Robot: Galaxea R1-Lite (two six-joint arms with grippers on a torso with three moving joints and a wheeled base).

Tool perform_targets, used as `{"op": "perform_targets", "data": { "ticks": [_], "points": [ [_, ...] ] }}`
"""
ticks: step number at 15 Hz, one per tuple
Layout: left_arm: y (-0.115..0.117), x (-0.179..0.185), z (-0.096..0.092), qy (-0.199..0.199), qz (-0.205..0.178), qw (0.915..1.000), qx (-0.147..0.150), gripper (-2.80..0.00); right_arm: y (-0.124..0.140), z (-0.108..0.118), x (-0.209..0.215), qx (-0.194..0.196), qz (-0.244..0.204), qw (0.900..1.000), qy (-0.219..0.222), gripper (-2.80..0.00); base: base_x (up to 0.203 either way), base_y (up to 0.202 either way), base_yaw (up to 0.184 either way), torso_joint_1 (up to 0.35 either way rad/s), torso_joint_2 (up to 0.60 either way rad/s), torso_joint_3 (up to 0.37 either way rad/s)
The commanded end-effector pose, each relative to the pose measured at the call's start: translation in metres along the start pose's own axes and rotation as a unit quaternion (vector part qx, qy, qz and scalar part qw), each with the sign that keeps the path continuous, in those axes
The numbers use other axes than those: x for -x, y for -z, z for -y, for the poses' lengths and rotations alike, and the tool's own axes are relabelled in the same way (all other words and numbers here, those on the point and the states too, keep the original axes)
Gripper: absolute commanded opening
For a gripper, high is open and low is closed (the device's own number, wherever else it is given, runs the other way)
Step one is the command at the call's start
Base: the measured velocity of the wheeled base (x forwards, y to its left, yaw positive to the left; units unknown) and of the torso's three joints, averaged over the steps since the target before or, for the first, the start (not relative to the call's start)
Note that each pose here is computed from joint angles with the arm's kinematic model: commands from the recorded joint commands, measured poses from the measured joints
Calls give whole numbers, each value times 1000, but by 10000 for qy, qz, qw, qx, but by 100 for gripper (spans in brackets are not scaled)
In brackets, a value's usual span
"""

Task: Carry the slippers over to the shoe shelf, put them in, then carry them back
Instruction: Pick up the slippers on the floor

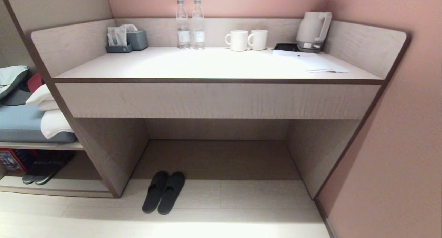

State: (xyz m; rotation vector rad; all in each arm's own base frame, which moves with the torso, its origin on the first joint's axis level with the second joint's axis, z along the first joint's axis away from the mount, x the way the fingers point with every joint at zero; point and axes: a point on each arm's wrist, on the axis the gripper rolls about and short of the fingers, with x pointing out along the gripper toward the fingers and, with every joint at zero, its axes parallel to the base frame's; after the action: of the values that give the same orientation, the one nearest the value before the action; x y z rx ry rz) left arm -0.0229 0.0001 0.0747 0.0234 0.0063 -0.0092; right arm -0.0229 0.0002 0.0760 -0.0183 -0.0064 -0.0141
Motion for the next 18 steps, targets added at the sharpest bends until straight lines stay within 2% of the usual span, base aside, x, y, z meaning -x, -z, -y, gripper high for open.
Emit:
{"op": "perform_targets", "data": {
  "ticks": [1, 18],
  "points": [
    [0, 0, 0, -7, -7, 10000, 17, -280, 12, 0, 0, 1, -2, 10000, -1, -280, 0, 0, 0, 2, -2, -198],
    [0, 0, 0, -7, -7, 10000, 17, -280, 12, 0, 0, 1, -2, 10000, -1, -280, 0, 0, 0, 3, 2, -198]
  ]
}}
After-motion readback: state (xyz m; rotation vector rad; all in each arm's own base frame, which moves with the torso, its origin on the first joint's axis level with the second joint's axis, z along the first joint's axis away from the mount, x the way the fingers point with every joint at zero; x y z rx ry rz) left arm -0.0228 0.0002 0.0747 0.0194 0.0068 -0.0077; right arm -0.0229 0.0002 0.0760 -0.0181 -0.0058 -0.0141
